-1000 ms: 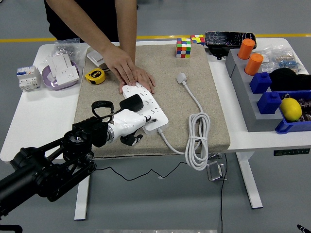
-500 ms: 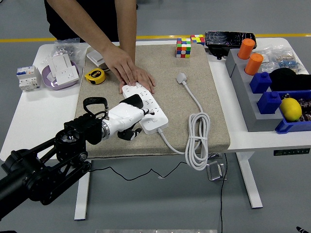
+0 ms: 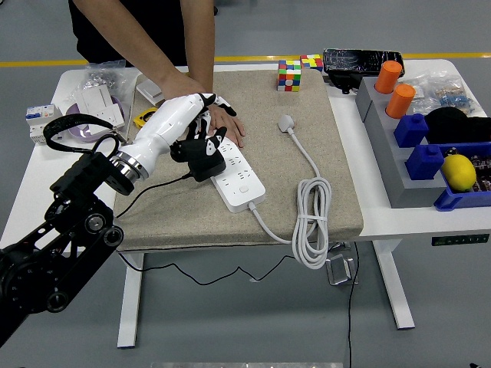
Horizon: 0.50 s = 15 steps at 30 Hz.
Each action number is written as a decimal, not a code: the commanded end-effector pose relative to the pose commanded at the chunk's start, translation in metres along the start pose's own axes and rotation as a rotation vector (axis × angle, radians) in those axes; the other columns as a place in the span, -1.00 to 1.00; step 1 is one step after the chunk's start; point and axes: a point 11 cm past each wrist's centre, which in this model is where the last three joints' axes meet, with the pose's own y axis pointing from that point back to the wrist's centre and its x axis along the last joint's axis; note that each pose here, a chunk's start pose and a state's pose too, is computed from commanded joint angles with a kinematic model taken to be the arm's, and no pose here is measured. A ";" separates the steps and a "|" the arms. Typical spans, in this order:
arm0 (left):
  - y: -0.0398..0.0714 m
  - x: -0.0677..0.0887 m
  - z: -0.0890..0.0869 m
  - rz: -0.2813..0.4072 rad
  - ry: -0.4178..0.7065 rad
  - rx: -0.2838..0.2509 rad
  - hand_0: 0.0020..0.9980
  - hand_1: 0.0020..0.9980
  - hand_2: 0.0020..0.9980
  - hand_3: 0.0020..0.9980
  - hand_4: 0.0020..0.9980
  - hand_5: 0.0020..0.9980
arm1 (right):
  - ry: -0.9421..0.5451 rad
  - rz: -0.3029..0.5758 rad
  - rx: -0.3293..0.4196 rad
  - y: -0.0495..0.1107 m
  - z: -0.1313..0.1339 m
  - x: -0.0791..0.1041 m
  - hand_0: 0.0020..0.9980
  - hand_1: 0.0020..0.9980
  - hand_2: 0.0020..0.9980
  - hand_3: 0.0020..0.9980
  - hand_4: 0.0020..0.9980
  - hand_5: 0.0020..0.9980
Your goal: Pick up the plug,place it near the board,insert it into the board,press the button
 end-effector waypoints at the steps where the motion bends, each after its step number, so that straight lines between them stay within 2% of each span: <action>1: -0.001 0.002 -0.002 0.005 0.039 0.005 -0.32 0.02 0.02 0.12 0.83 -0.88 | 0.000 0.000 0.000 0.000 0.000 0.000 0.84 0.61 0.53 0.55 1.00 0.62; 6: -0.007 0.005 -0.015 0.019 0.223 0.036 -0.32 0.02 0.02 0.12 0.83 -0.88 | -0.002 0.001 0.004 0.000 -0.002 0.001 0.84 0.61 0.53 0.55 1.00 0.62; 7: -0.009 0.006 -0.017 0.020 0.256 0.041 0.44 0.55 0.40 0.25 0.68 -0.59 | -0.003 0.000 0.005 0.000 -0.003 0.000 0.83 0.61 0.54 0.56 1.00 0.62; 12: -0.021 0.007 -0.025 0.016 0.383 0.068 0.44 0.55 0.40 0.25 0.68 -0.59 | -0.003 -0.003 0.009 0.001 -0.005 -0.001 0.83 0.61 0.54 0.56 1.00 0.62; 13: -0.023 0.006 -0.028 0.009 0.400 0.081 0.98 1.00 0.95 1.00 1.00 -0.28 | -0.004 -0.004 0.010 0.001 -0.006 -0.002 0.84 0.61 0.54 0.55 1.00 0.62; 15: -0.027 0.003 -0.035 -0.017 0.435 0.110 0.98 1.00 0.95 1.00 1.00 -0.28 | -0.005 -0.003 0.012 0.001 -0.007 -0.001 0.84 0.61 0.54 0.55 1.00 0.62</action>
